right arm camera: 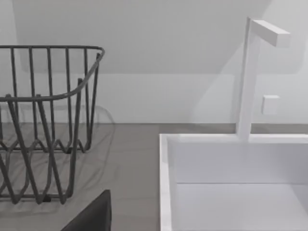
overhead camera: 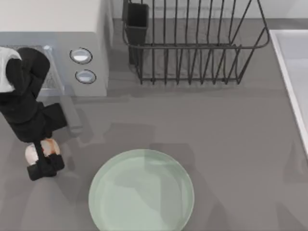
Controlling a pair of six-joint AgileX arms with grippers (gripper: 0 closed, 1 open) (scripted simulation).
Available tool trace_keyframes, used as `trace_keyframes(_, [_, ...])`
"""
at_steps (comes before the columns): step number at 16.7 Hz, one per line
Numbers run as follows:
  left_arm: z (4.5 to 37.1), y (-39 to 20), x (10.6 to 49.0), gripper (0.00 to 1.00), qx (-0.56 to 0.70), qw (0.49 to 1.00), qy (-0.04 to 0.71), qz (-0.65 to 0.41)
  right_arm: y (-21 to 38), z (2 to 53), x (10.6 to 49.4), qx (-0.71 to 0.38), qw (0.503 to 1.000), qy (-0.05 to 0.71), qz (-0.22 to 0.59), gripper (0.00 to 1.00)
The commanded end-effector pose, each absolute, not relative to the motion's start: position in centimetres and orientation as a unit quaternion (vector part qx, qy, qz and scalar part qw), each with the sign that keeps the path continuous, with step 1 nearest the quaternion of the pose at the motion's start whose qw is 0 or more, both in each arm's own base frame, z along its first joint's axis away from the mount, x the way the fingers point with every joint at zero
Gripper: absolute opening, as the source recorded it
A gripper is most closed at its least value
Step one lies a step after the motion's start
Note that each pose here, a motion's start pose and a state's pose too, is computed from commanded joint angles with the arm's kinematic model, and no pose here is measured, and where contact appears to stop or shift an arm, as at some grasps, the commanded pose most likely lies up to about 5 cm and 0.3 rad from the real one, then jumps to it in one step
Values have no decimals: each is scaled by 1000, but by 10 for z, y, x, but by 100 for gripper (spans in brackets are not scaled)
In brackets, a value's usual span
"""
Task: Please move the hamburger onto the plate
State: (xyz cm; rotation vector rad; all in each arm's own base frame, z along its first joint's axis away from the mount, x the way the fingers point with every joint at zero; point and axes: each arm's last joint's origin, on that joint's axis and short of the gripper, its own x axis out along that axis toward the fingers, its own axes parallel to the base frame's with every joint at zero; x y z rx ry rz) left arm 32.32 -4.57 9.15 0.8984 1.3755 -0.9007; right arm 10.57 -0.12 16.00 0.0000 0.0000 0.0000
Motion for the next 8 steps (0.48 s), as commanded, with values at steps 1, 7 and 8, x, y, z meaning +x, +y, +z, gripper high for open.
trace_keyframes(1, [92,-46,323,2,386,592,591,-387,-1,160,106,0,1000,0,0,100])
trace_keyframes(7, [92,-46,323,0,386,592,591,-387,-1,160,106,0,1000,0,0,100])
trace_keyframes(8, [92,-46,323,0,386,592,591,-387,-1,160,106,0,1000,0,0,100])
